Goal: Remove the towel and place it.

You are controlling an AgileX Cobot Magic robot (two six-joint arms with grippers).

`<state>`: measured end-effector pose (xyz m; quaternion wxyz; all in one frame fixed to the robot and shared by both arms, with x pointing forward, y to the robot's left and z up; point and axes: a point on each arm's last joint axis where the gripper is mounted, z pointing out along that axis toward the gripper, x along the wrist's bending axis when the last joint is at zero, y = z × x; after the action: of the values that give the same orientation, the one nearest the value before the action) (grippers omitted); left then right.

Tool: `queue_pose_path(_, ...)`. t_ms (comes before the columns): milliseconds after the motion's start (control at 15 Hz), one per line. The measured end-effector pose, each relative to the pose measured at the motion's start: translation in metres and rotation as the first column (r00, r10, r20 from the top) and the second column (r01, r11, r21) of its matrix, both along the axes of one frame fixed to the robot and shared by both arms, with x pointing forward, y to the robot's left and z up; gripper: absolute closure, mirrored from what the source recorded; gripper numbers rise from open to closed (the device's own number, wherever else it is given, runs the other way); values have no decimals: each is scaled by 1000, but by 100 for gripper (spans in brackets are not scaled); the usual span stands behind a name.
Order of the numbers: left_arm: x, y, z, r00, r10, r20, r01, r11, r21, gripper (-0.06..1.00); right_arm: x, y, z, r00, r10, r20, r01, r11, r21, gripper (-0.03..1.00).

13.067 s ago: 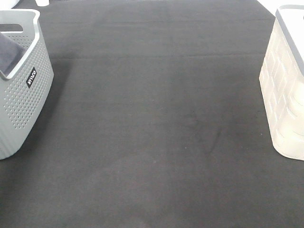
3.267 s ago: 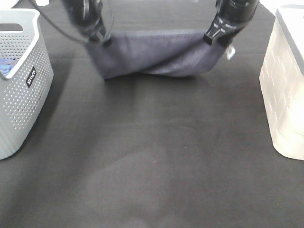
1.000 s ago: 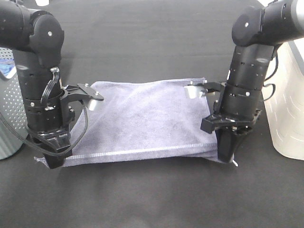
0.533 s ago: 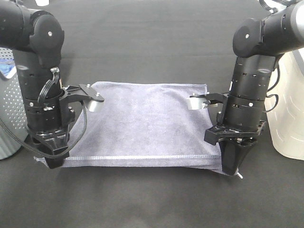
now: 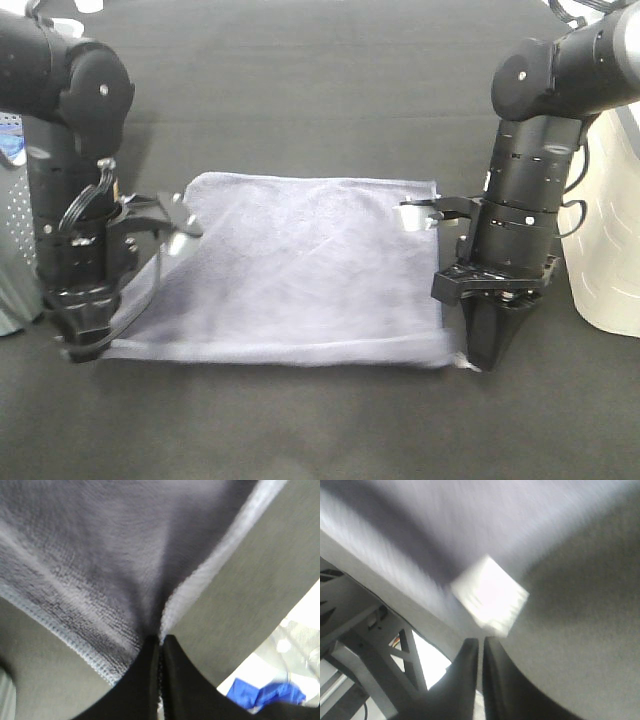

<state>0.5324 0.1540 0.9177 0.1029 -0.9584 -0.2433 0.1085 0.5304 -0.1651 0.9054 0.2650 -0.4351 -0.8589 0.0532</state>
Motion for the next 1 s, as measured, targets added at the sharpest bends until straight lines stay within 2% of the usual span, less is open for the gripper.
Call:
queue_pose_path(200, 0, 1, -10, 1000, -1, -25, 2, 1000, 16, 94, 0, 2, -9, 1000, -3, -31, 4, 1000, 21, 89)
queue_pose_path(267, 0, 0, -10, 1000, -1, -26, 2, 1000, 17, 94, 0, 3, -12, 999, -8, -44, 9, 1000, 24, 83)
queue_pose_path(333, 0, 0, -10, 1000, -1, -26, 2, 1000, 17, 94, 0, 3, -12, 999, -8, -44, 9, 1000, 24, 83)
queue_pose_path(400, 0, 0, -10, 1000, -1, -26, 2, 1000, 17, 94, 0, 3, -12, 999, -17, -48, 18, 1000, 25, 63)
queue_pose_path(467, 0, 0, -10, 1000, 0, -27, 0, 1000, 15, 94, 0, 3, -12, 998, -28, -50, 29, 999, 18, 54)
queue_pose_path(533, 0, 0, -10, 1000, 0, -27, 0, 1000, 15, 94, 0, 3, -12, 998, -28, -50, 29, 999, 18, 54)
queue_pose_path(600, 0, 0, -10, 1000, 3, -29, -3, 1000, 12, 93, 0, 3, -12, 998, -40, -52, 41, 999, 10, 47)
queue_pose_path(733, 0, -1, -10, 999, 9, -34, -9, 1000, 6, 83, 0, 3, -12, 996, -63, -56, 62, 998, -5, 42)
queue_pose_path(800, 0, -1, -10, 999, 28, -32, -28, 1000, 12, 71, 0, 3, -12, 995, -83, -59, 82, 996, -18, 42)
queue_pose_path(933, -4, 0, -13, 997, 57, -43, -56, 998, 20, 54, 0, 3, -9, 994, -92, -51, 91, 996, -18, 41)
queue_pose_path(1000, -8, 1, -16, 996, 71, -57, -70, 997, 25, 50, 0, 3, -3, 995, -98, -35, 98, 995, -14, 41)
